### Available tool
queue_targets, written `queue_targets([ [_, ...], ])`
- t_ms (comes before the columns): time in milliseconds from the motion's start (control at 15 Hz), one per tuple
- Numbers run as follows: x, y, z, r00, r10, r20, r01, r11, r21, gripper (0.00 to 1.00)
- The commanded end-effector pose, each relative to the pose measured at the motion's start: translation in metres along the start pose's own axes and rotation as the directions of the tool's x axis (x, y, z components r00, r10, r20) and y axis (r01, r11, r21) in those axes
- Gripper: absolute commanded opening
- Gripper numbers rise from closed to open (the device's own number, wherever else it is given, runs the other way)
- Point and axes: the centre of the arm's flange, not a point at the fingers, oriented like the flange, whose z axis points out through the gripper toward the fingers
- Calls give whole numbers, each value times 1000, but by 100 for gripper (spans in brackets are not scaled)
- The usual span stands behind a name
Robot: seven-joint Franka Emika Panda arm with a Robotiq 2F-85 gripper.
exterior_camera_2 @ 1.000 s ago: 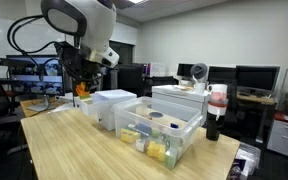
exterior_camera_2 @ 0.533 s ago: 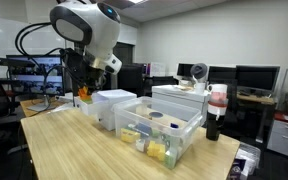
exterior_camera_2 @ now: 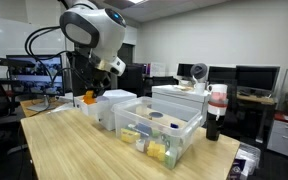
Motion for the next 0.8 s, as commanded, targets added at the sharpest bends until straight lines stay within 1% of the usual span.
queue_targets([
  [0,5,3,-1,1000,-18,19,17,1000,7,97],
  [133,7,4,-1,1000,-15,19,14,1000,3,100],
  [400,9,-1,5,999,-34,33,35,999,-7,100],
  [533,10,-6,11,998,-52,46,53,998,-28,74],
  [733,12,-15,18,994,-83,70,87,995,-48,51],
])
